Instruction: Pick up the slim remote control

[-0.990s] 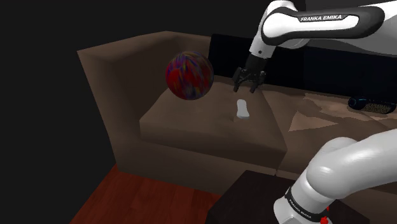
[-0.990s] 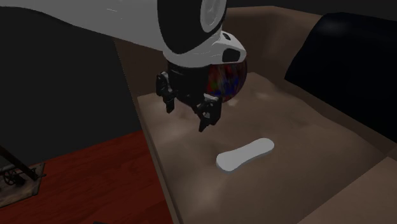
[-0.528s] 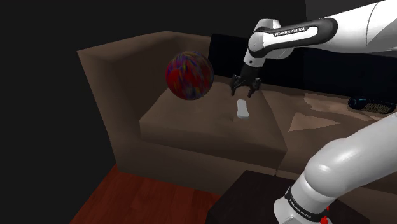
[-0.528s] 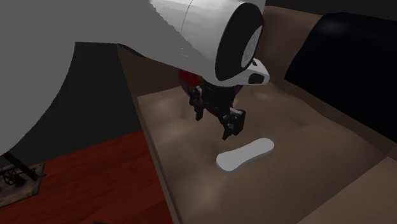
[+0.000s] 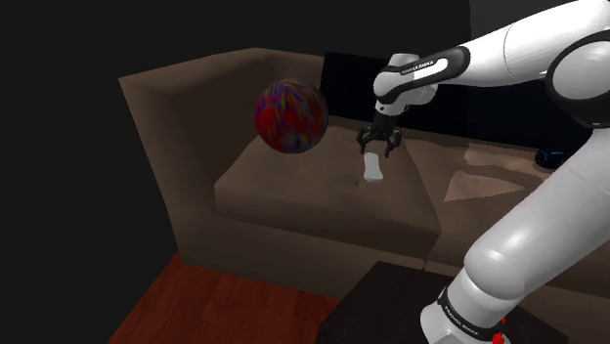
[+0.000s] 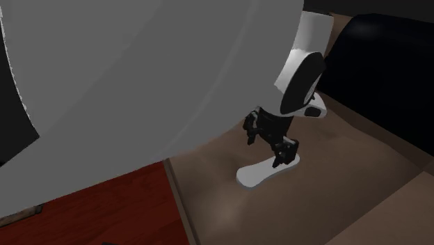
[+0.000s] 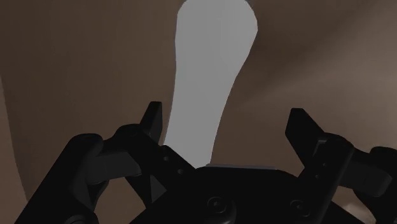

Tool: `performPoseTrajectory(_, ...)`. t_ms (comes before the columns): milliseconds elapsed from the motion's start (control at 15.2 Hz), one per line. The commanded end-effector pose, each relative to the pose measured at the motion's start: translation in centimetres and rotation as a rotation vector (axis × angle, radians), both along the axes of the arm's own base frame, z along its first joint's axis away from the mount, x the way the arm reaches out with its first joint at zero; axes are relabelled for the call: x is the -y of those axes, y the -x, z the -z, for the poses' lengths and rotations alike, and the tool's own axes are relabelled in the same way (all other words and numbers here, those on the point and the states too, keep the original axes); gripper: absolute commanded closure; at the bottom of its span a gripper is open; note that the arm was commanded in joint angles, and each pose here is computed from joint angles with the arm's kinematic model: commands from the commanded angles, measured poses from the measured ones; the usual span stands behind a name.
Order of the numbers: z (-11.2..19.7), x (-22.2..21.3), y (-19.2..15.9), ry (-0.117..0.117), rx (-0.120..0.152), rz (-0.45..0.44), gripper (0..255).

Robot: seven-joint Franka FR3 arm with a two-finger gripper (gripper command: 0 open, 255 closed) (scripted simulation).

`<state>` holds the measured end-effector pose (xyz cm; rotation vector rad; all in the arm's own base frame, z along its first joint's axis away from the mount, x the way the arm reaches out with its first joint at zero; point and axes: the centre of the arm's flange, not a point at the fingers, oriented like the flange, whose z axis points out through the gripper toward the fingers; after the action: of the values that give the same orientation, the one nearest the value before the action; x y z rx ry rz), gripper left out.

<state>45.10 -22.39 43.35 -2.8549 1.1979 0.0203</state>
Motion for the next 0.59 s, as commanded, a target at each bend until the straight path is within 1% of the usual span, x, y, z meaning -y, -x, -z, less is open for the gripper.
performPoseTrajectory(0,1.2,1.8,-0.8,0.007,-0.014,0.05,0)
performPoseTrajectory(132,2.3,3.2,-1.1,0.011,-0.025,0.085,0)
performPoseTrajectory(528,5.4,3.2,-1.1,0.011,-0.025,0.085,0)
